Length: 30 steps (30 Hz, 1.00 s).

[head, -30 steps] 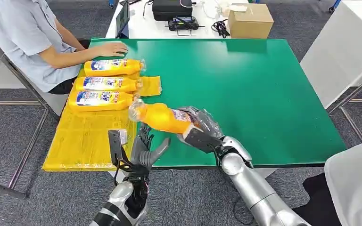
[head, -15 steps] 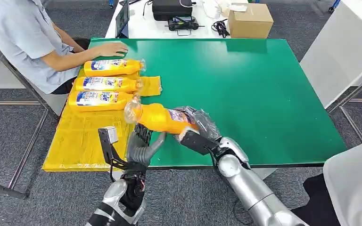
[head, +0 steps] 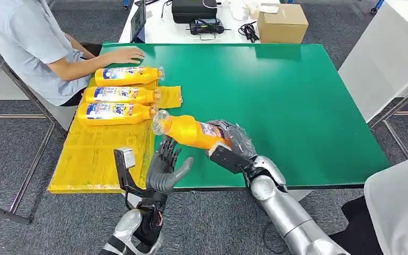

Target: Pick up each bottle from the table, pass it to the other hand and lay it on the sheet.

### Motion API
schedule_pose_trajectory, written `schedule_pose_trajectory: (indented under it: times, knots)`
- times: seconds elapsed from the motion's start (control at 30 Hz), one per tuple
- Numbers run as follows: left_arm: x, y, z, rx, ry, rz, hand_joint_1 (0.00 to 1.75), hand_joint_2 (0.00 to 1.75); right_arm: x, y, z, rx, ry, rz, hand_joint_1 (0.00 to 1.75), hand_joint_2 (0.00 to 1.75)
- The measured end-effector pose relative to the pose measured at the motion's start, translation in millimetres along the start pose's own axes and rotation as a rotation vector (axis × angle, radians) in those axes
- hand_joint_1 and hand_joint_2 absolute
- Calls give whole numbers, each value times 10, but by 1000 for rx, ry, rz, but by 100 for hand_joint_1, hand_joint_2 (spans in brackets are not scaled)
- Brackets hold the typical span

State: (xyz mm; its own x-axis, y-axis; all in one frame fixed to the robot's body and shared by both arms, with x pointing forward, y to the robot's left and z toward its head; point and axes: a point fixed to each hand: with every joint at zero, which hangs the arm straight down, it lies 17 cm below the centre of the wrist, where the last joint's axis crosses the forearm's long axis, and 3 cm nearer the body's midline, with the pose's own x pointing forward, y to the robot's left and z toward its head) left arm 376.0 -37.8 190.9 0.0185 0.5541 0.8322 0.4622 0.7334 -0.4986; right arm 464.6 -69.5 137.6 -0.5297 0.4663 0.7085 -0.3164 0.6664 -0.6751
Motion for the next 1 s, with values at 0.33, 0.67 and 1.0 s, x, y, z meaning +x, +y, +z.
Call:
schedule_pose_trajectory:
  times: [0.33,0.67,1.0]
  knots:
    - [-49,-31,26,-14,21,8,0,175,-143,3,36,-7,34,28,175,175]
    - [45,209,-99,107,-3,19,0,175,-55,-38,-41,-70,20,180,175,175]
    - [309,474,-243,241,-98,12,0,175,199,103,-118,-104,-25,155,175,175]
